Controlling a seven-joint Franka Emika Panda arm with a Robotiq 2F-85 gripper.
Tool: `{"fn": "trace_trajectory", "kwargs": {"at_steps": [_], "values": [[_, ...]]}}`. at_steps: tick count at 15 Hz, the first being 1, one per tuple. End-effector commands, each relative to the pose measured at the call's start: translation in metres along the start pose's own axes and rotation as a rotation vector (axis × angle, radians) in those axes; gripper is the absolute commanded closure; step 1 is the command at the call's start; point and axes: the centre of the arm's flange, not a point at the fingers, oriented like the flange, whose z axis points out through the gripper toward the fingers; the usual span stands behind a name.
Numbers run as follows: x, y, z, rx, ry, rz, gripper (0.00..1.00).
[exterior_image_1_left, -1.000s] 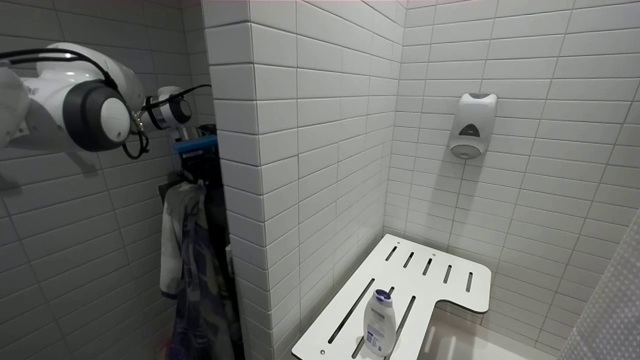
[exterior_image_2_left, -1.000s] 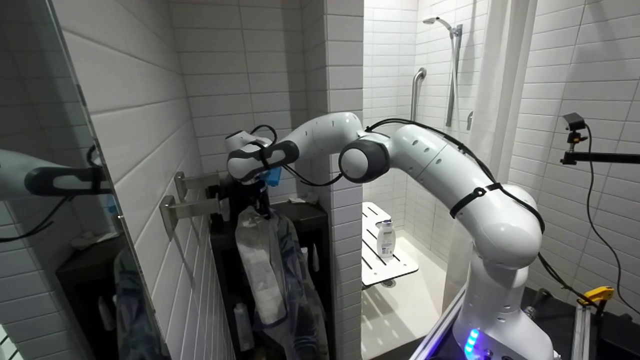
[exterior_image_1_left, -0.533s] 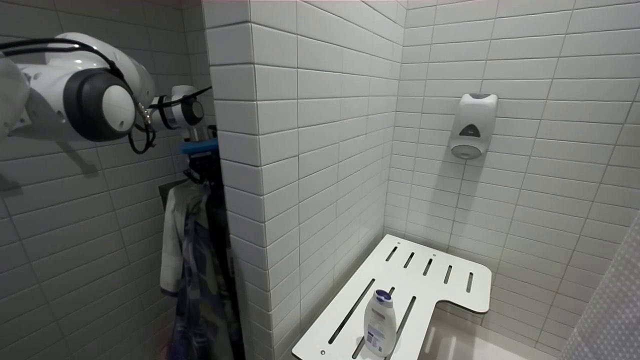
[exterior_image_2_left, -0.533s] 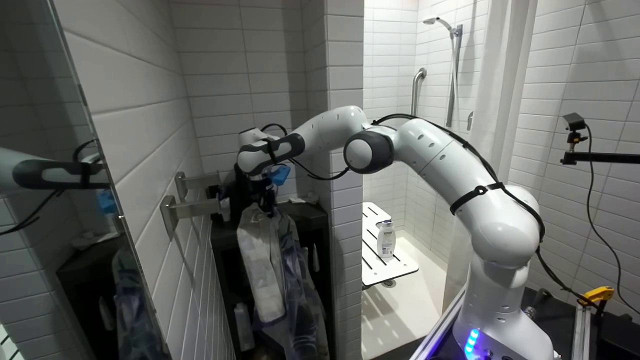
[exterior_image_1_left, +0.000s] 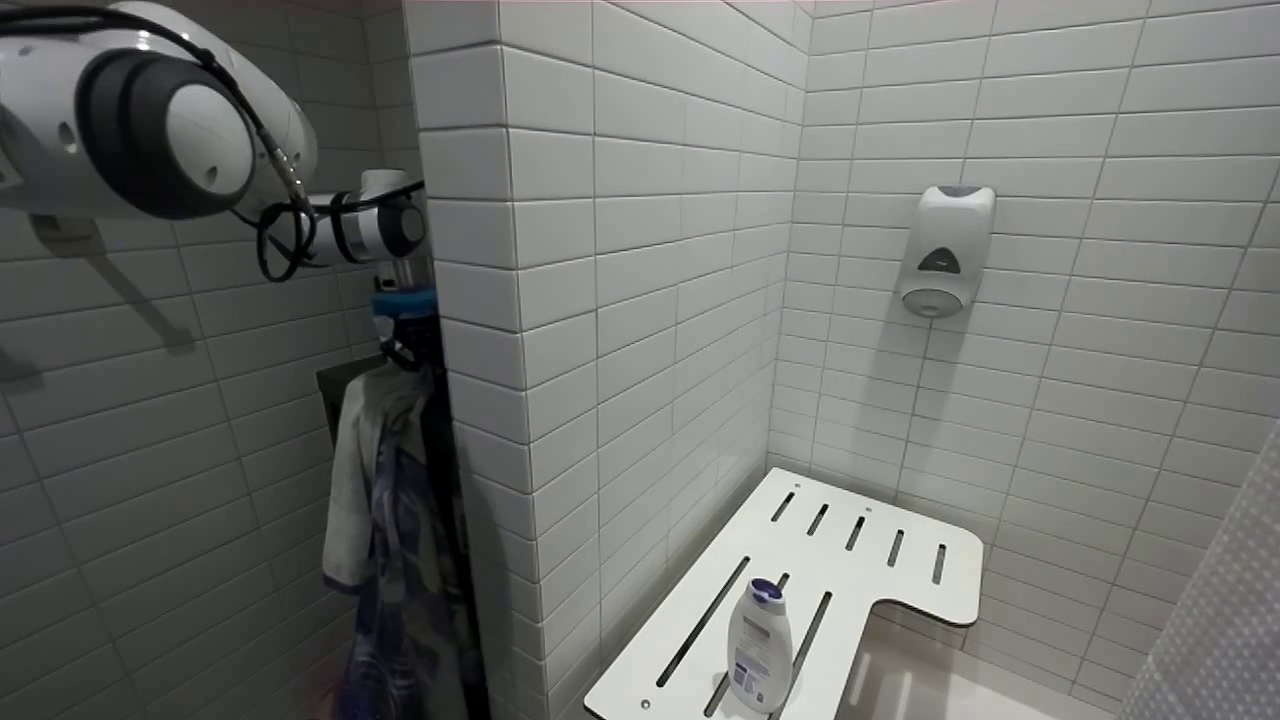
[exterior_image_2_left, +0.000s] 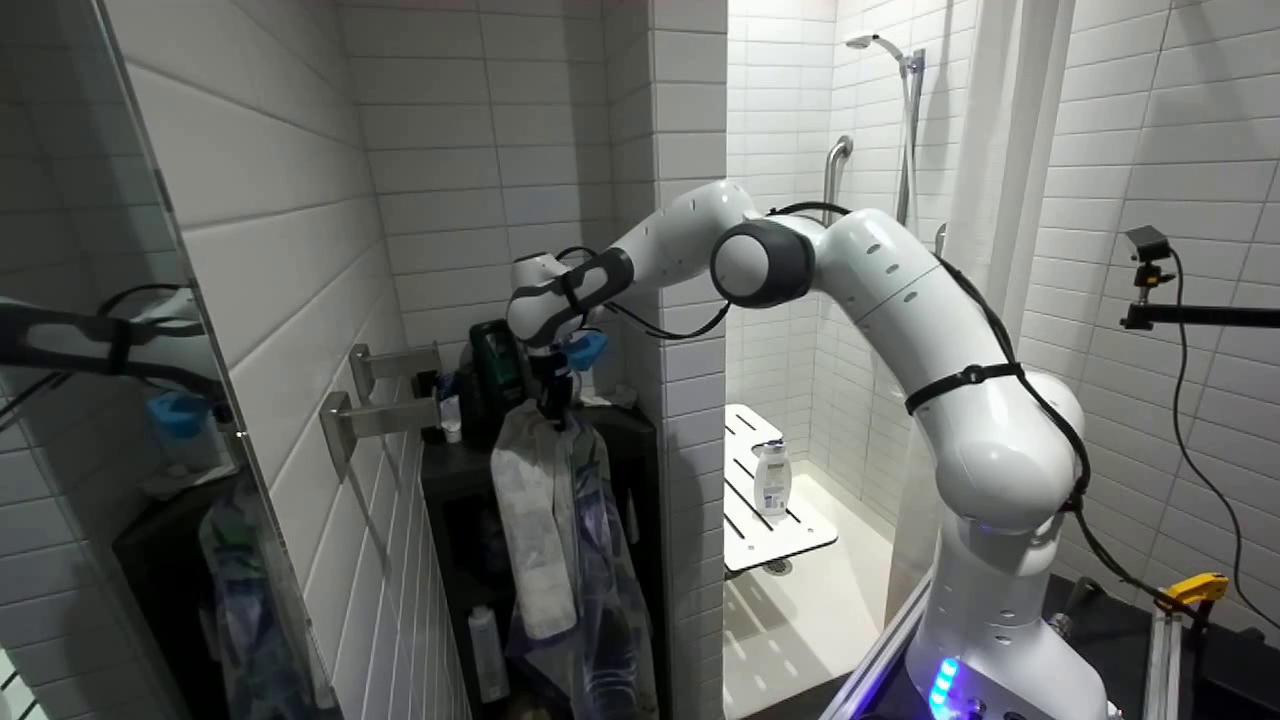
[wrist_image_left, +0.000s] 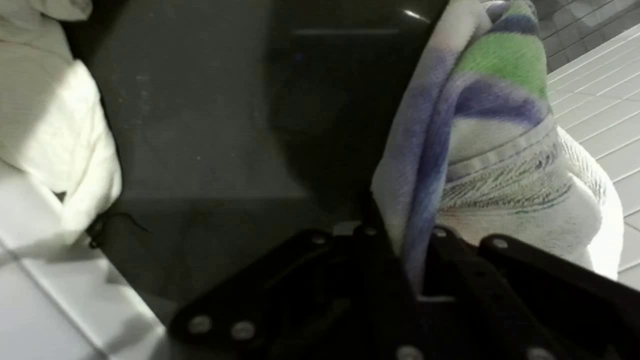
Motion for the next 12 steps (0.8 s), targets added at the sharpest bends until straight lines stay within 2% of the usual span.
{"fn": "trace_trajectory", "kwargs": {"at_steps": [1,8,10,12], "values": [[-0.057,0.003,0.033,-0.007,-0.024,0.055,0.97],[-0.103,0.022,0.037,-0.028,-0.014,0.165,0.97],[-0.104,0.019,0.036,-0.030,-0.005,0.158,0.97],[-0.092,0.012,0.035,-0.039,0.007,0.126,0.97]]}}
